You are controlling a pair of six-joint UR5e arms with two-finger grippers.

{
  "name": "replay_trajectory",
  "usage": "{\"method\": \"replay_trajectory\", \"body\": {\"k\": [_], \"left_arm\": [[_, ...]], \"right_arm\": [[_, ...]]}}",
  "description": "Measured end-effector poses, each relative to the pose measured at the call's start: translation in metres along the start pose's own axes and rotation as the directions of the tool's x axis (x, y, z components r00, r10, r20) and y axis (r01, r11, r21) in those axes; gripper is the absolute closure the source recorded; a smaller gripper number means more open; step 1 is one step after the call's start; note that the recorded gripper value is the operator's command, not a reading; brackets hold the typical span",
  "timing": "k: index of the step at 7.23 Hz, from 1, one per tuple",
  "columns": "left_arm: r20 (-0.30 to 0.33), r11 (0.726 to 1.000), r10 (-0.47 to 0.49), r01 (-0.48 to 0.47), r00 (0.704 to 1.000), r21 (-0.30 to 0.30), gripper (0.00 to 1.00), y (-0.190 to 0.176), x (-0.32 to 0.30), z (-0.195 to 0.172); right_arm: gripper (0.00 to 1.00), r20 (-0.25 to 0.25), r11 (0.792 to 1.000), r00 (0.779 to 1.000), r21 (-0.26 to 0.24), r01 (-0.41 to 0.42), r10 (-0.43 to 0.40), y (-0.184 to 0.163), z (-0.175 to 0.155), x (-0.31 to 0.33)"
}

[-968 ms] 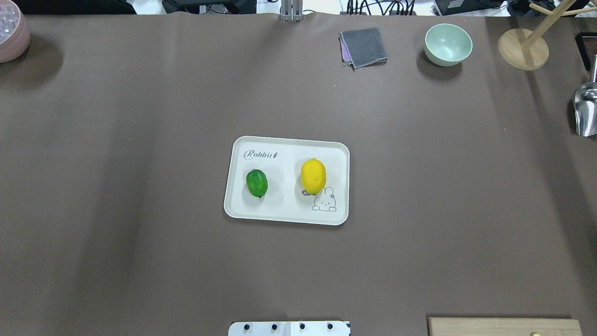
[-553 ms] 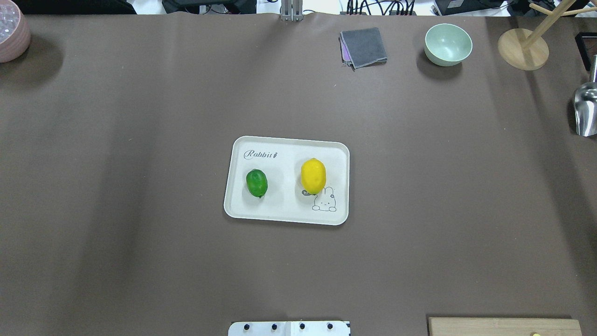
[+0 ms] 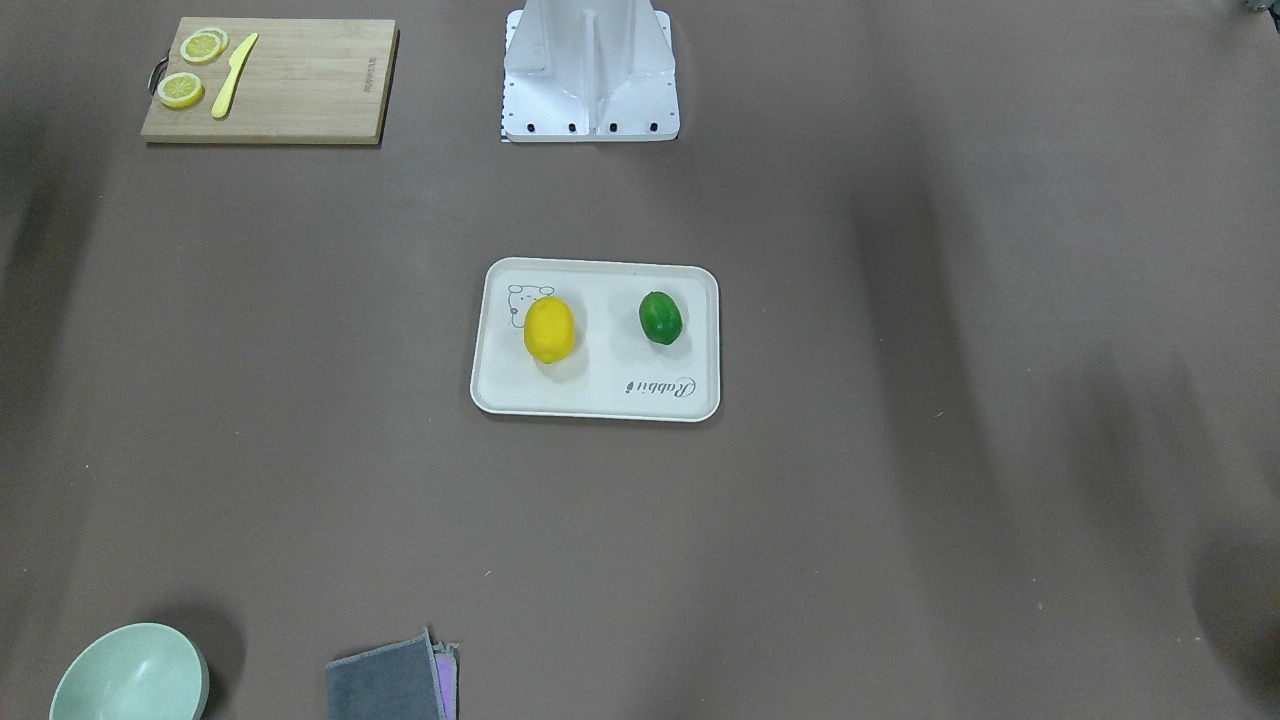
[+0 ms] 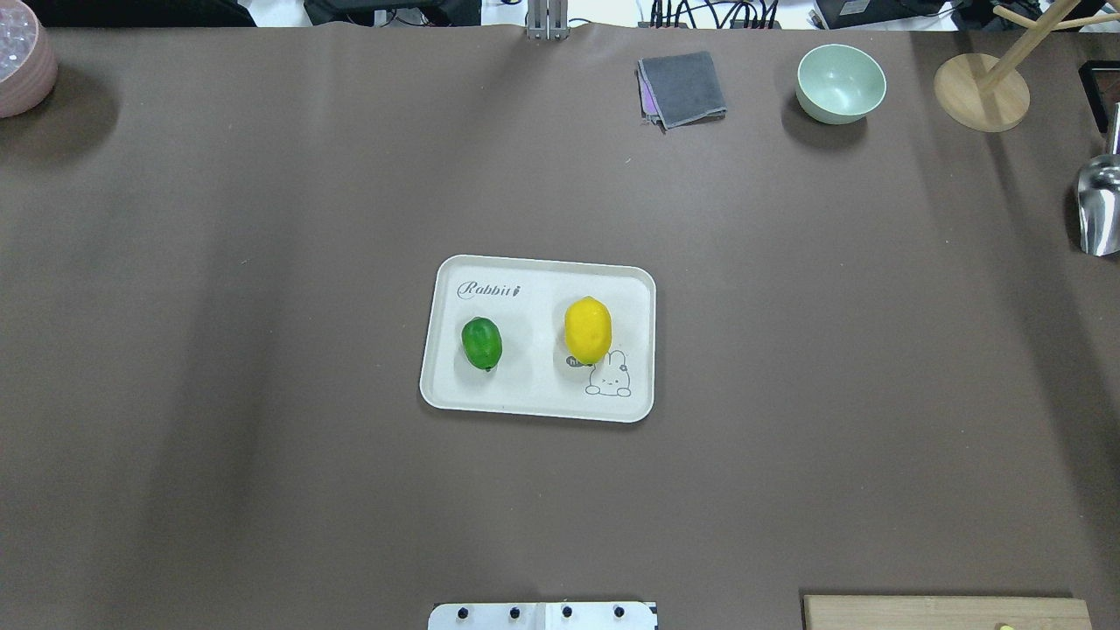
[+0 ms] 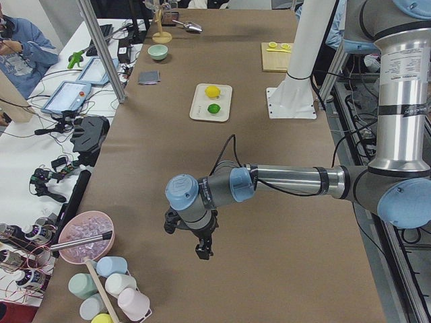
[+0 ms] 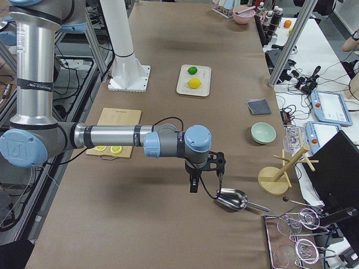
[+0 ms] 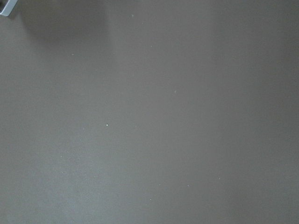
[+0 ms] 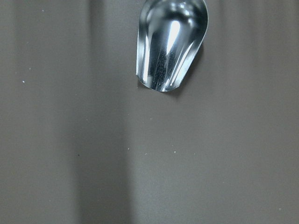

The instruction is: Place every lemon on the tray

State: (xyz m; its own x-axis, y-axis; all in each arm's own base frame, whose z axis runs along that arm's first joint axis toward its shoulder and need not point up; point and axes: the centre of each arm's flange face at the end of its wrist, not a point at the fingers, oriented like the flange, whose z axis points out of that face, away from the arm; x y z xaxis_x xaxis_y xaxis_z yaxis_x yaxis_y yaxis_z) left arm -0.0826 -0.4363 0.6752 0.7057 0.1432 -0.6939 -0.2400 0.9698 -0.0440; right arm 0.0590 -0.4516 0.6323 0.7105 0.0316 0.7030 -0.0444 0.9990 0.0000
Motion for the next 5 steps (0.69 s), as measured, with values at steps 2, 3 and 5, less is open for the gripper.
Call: {"method": "replay_trajectory", "body": {"k": [2, 3, 5], "left_arm": [[0.000, 1.000, 0.000, 0.000, 1.000, 0.000, 0.02, 0.0000, -0.0002, 0.0002], [0.000, 1.000, 0.000, 0.000, 1.000, 0.000, 0.02, -0.0001, -0.0002, 0.0002], [0.000, 1.000, 0.001, -0.001, 1.000, 0.001, 0.02, -0.0008, 0.0002, -0.0005]], "right_arm": [[0.00, 0.005, 1.000, 1.000, -0.001, 0.000, 0.000, 0.0009, 0.0001, -0.0003], [0.00, 0.006, 1.000, 1.000, -0.001, -0.001, 0.001, 0.0016, 0.0003, -0.0002], [0.00, 0.011, 1.000, 1.000, -0.003, -0.002, 0.002, 0.0025, 0.0009, 0.0000]]}}
